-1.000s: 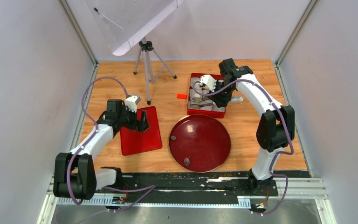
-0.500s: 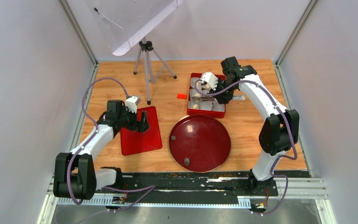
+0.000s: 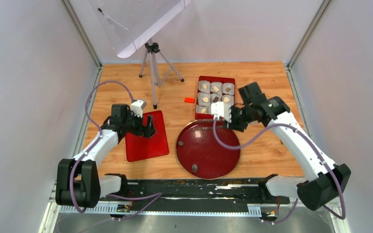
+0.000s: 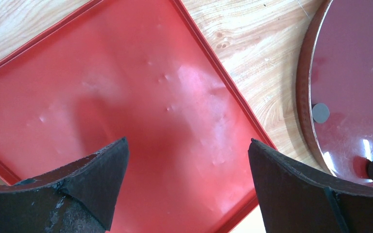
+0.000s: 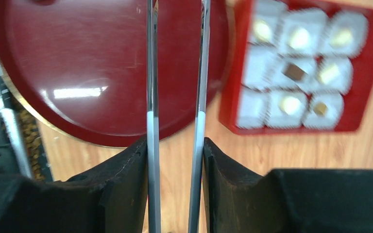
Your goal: Pack the chocolate
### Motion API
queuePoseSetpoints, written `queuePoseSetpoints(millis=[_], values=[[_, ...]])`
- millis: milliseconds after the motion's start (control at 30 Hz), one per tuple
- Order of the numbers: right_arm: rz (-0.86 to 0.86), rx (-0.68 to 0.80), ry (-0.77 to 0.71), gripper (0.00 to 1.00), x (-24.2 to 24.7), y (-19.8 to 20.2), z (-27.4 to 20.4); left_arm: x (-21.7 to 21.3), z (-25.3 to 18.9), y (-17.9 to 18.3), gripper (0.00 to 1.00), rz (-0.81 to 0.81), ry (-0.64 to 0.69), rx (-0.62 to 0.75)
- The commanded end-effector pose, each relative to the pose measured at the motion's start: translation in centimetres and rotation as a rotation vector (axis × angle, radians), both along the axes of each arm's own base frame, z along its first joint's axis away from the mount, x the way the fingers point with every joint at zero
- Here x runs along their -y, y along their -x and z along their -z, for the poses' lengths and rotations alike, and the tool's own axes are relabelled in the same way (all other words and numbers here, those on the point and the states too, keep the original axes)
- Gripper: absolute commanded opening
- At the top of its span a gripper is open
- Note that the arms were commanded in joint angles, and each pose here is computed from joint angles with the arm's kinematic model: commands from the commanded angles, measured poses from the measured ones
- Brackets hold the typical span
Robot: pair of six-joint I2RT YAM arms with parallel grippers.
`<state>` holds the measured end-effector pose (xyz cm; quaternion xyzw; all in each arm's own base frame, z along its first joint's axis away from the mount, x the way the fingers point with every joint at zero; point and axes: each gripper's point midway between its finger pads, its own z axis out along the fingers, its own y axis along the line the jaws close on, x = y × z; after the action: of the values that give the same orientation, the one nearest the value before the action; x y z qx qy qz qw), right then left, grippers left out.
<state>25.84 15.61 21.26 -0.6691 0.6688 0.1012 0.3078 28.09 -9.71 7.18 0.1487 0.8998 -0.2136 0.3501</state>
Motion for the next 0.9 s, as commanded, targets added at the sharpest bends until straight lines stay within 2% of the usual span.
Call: queuePoseSetpoints(millis=[0,267,867], values=[[-0.254,-0.028,0.022,0.39,-2.3,5.4,2.5,0.2,-1.3,-1.1,1.0,-0.005,0.025,0.048],[-0.465,-0.086,0.138,0.42,-3.0,9.8,5.8,0.2,-1.2,-0.5,1.0,-0.002,0.027,0.038],[-0.609,-0.061,0.278,0.45,-3.0,9.1,7.8,0.3,-1.3,-0.4,1.0,-0.017,0.041,0.046]])
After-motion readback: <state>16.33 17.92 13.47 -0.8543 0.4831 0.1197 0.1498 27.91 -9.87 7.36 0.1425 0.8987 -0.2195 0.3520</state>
